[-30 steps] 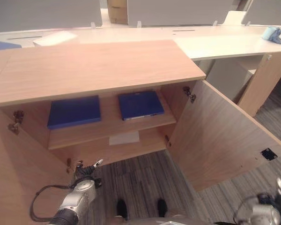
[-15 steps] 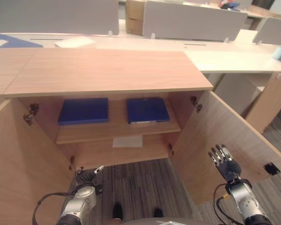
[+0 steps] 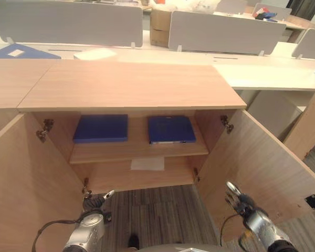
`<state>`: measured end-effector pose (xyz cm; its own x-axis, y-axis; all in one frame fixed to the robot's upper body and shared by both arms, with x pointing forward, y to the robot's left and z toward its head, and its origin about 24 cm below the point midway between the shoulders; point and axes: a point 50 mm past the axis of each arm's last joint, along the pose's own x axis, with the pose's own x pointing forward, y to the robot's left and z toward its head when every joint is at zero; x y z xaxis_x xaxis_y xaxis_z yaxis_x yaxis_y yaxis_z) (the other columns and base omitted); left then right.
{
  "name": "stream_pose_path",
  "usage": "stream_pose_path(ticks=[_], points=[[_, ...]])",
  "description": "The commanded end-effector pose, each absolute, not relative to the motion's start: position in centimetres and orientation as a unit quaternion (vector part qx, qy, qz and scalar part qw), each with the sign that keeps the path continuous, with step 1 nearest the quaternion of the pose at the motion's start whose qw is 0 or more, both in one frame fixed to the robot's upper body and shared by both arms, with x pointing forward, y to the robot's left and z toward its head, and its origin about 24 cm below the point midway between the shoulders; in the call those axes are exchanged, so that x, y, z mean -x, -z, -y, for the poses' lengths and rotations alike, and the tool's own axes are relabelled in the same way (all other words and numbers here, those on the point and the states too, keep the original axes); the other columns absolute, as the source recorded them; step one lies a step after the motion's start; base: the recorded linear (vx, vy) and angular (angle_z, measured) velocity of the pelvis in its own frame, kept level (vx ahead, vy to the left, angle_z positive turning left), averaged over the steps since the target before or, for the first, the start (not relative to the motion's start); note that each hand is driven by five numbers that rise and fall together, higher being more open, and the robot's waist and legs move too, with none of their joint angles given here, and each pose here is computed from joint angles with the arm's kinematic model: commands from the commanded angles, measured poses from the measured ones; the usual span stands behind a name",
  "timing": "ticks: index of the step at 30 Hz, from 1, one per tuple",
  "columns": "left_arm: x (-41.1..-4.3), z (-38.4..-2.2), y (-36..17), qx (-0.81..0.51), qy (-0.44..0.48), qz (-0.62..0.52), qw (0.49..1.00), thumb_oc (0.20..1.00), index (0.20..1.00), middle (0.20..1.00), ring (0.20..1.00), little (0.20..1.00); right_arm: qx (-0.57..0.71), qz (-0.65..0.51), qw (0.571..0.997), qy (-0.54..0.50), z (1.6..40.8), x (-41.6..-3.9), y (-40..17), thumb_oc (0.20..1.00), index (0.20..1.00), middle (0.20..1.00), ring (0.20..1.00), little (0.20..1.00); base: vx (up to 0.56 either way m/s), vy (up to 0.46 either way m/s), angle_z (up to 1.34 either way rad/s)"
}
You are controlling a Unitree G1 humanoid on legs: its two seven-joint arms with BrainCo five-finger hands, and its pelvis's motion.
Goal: Put the empty folder in the office cabinet
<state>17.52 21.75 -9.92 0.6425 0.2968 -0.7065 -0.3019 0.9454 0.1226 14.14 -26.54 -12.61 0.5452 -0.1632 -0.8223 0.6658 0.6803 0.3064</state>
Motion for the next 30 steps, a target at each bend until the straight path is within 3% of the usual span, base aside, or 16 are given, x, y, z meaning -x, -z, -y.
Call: stream_pose_path(ticks=[1,2,6,10,16,18,19,22,30], points=[[-20.9,-22.3,7.7,-0.018,-0.168,-0.325,0.930,1.000,1.000,1.000,1.000,1.000,-0.291,-0.329,0.816,0.376,31.0,-16.4,9.9,1.000,1.000,1.000,1.000,1.000,-0.01,-0.014,-0.18],[-20.9,-22.3,7.7,-0.018,-0.168,-0.325,0.930,1.000,1.000,1.000,1.000,1.000,-0.291,-0.329,0.816,0.376,31.0,-16.4,9.9,1.000,1.000,1.000,1.000,1.000,-0.02,-0.023,-0.13],[-21.4,-22.8,7.1,-0.023,-0.165,-0.321,0.932,1.000,1.000,1.000,1.000,1.000,-0.274,-0.332,0.747,0.507,34.6,-12.8,10.1,1.000,1.000,1.000,1.000,1.000,-0.01,-0.009,-0.04],[-21.4,-23.1,6.9,-0.023,-0.166,-0.321,0.932,1.000,1.000,1.000,1.000,1.000,-0.265,-0.304,0.746,0.530,36.4,-11.5,9.4,1.000,1.000,1.000,1.000,1.000,0.00,0.001,0.01],[-21.4,-23.1,6.7,-0.023,-0.162,-0.321,0.933,1.000,1.000,1.000,1.000,1.000,-0.257,-0.262,0.798,0.478,36.9,-13.0,8.2,1.000,1.000,1.000,1.000,1.000,0.00,0.000,0.00],[-21.4,-23.2,6.7,-0.021,-0.163,-0.322,0.932,1.000,1.000,1.000,1.000,1.000,-0.266,-0.213,0.846,0.409,36.5,-15.4,6.9,1.000,1.000,1.000,1.000,1.000,0.00,0.000,0.00],[-21.4,-23.2,6.7,-0.021,-0.163,-0.322,0.932,1.000,1.000,1.000,1.000,1.000,-0.266,-0.213,0.846,0.409,36.5,-15.4,6.9,1.000,1.000,1.000,1.000,1.000,0.00,0.000,0.00],[-21.2,-23.2,6.8,-0.019,-0.168,-0.324,0.931,1.000,1.000,1.000,1.000,1.000,-0.274,-0.144,0.901,0.303,34.9,-18.7,4.9,1.000,1.000,1.000,1.000,1.000,0.00,0.000,0.00],[-20.7,-23.2,7.4,-0.022,-0.169,-0.330,0.928,1.000,1.000,1.000,1.000,1.000,-0.253,-0.085,0.950,0.161,33.1,-22.8,1.8,1.000,1.000,1.000,1.000,1.000,0.00,-0.002,-0.03]])
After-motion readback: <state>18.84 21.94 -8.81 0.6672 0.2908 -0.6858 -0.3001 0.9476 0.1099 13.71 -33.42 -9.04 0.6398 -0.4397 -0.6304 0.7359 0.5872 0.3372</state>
